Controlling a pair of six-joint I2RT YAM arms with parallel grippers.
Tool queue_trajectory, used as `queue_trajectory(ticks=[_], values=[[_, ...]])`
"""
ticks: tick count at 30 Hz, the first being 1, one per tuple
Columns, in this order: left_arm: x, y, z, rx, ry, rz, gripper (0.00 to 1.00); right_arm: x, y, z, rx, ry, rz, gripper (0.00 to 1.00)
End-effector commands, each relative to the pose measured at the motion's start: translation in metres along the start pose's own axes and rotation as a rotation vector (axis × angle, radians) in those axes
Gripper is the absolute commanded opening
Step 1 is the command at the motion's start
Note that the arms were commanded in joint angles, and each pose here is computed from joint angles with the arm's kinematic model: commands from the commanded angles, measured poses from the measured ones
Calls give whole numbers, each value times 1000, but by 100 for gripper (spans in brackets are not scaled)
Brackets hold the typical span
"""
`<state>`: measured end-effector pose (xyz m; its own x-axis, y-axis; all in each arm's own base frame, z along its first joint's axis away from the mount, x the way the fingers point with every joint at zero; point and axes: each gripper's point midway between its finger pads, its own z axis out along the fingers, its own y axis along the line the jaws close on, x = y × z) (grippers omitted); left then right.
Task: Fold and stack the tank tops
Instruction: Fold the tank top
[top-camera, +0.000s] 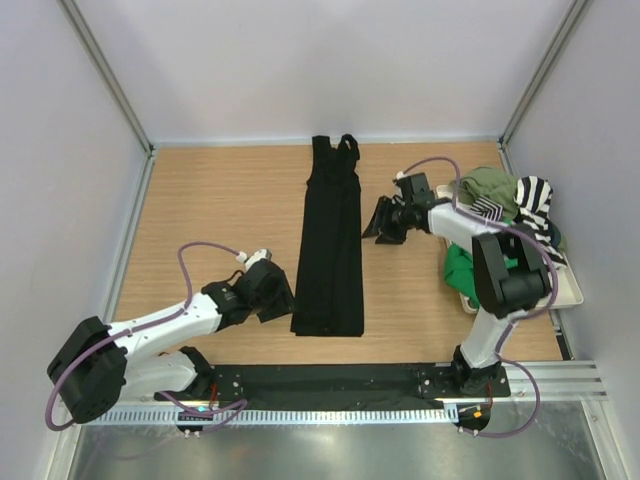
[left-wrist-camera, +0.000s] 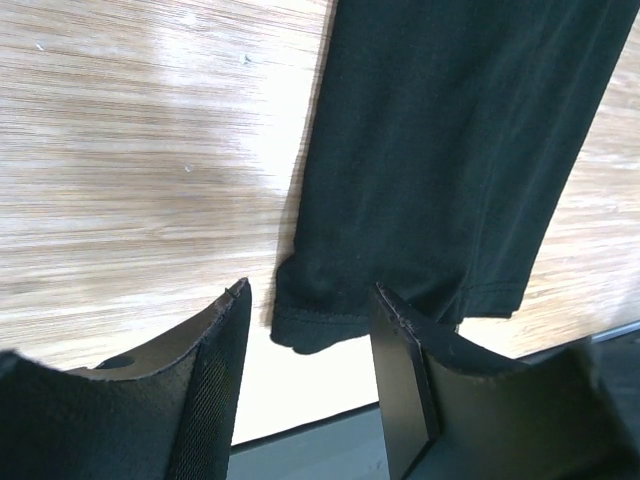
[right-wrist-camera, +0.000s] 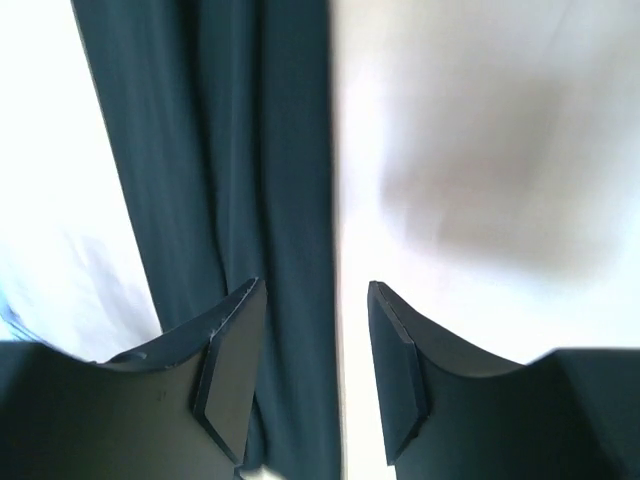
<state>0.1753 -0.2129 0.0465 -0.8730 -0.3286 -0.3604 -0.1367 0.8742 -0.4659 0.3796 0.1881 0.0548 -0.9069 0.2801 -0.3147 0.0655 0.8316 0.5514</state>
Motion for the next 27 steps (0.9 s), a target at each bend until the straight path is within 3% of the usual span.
queue_trajectory(ticks=[1,6,8,11,15,27], values=[[-7,-1,-7,3,-27,46,52,36,10,-29,8,-39,-104,51],[-3,3,-8,2,-9,81,52,113,-4,-48,103,32,-145,52],[3,6,-8,-3,12,90,50,137,-6,-54,130,43,-129,44],[10,6,-8,20,46,99,47,165,-11,-64,140,39,-108,45],[18,16,-8,12,64,114,48,188,-4,-73,118,21,-105,53],[26,19,-8,40,74,106,61,233,-1,-61,145,47,-100,52]])
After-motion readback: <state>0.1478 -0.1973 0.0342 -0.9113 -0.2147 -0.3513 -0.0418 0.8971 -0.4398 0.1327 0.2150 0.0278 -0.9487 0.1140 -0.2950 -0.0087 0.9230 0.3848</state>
